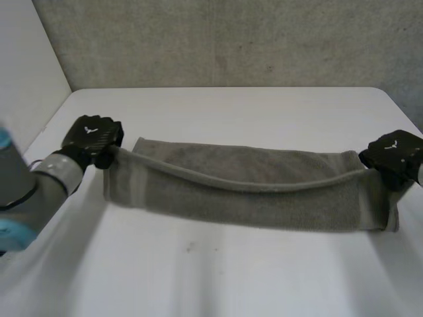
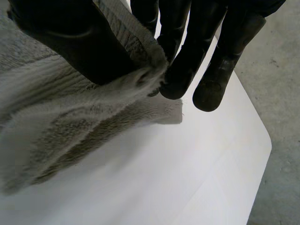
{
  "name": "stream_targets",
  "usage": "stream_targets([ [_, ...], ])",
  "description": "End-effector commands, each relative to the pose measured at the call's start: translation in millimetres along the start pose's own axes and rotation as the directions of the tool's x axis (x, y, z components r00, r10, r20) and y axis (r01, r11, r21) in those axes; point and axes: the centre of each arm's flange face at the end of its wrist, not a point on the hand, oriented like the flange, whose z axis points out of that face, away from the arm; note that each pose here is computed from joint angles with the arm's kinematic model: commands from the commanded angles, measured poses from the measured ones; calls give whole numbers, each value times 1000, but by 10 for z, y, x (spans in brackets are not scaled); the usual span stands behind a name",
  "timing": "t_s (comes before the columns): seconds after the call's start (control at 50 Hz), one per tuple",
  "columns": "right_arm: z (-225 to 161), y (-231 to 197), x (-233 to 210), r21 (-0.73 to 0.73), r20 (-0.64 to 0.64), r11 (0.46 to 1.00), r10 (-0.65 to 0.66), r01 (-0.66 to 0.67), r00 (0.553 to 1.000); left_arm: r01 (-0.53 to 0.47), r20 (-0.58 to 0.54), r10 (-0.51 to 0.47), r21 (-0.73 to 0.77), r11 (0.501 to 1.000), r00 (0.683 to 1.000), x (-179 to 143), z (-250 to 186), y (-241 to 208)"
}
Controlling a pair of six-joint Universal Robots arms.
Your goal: Fold the towel.
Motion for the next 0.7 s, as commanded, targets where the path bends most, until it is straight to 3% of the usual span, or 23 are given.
stream_targets([
  [0.02, 461, 129, 74, 16, -23, 1000, 9, -9, 1000, 7, 38, -5, -39, 999, 999, -48, 495, 203],
  [0.22, 869, 73, 95, 153, -148, 988, 21, 1, 989, -15, 39, 13, 27, 1000, 999, 19, 1052, 257],
  [0.48, 1158, 25, 60, 156, -243, 987, -3, 43, 970, -22, 11, 21, 14, 1000, 1000, 178, 1204, 308],
  [0.58, 1123, -63, 257, 138, -334, 990, 13, 36, 943, -16, 64, 16, 9, 1000, 998, 116, 1159, 177],
  [0.7, 744, -405, 530, 224, -399, 974, 105, -14, 911, 29, 135, -24, -38, 999, 990, 6, 864, -113],
])
